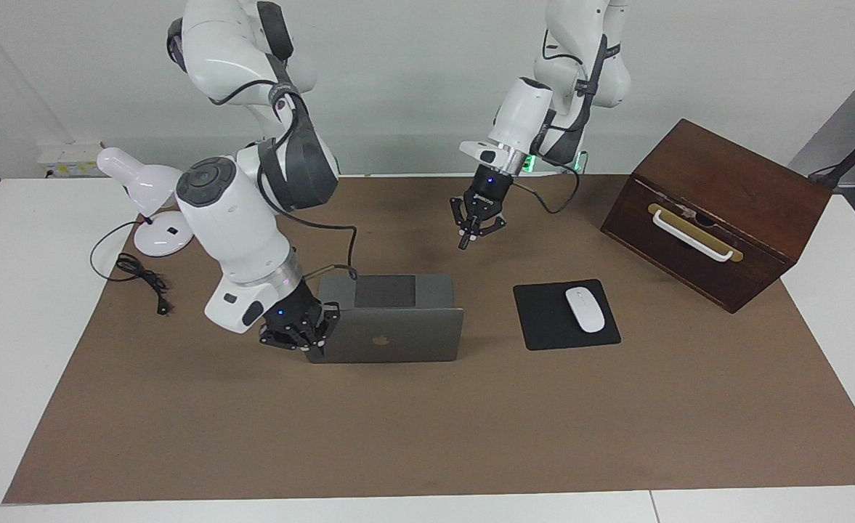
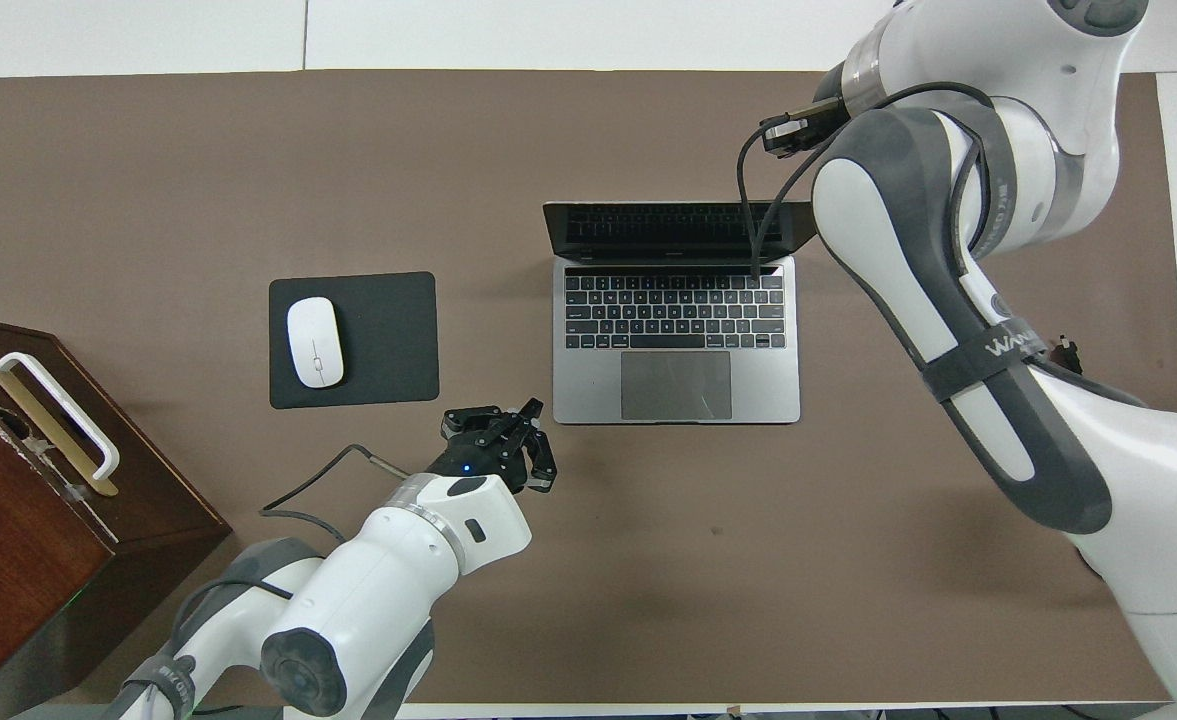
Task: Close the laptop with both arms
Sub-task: 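Hold the laptop base with the left gripper while the right gripper grips the lid, then push the laptop lid down toward the keyboard with the right gripper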
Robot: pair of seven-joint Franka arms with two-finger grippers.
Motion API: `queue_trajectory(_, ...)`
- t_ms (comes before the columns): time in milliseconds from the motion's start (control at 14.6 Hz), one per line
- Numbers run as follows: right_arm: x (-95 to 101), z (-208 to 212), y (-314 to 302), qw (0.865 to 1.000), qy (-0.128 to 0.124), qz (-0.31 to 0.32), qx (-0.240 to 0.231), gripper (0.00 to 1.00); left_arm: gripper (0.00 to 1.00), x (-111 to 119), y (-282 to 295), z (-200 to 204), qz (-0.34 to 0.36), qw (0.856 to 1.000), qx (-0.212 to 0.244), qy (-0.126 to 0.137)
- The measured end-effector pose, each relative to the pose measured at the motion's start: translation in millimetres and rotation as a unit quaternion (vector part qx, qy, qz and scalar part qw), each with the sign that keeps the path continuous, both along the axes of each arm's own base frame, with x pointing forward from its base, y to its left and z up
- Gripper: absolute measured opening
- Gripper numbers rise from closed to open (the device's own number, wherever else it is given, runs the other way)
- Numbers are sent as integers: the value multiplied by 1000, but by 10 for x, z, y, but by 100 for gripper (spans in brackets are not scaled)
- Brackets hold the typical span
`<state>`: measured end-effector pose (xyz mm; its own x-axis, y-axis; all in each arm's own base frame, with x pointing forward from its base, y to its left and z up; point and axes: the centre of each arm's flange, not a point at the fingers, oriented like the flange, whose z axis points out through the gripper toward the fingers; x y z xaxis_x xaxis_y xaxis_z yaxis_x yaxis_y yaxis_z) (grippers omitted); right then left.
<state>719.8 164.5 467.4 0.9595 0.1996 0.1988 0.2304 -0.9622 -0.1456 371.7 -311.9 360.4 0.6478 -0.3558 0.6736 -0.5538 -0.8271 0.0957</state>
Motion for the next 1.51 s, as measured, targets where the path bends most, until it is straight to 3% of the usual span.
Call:
queue_trajectory(411, -56, -299, 44, 1000, 23, 3, -5, 1, 1, 68, -99, -314, -13, 1000, 6, -21)
queue_trajectory(823, -185, -471, 323, 999, 46, -12, -4, 1, 1, 176, -264, -685, -21, 999, 15, -20)
queue_trajectory(1508, -309, -563, 379, 999, 49, -10, -7, 1, 1, 196, -346, -914, -45, 998, 37, -16)
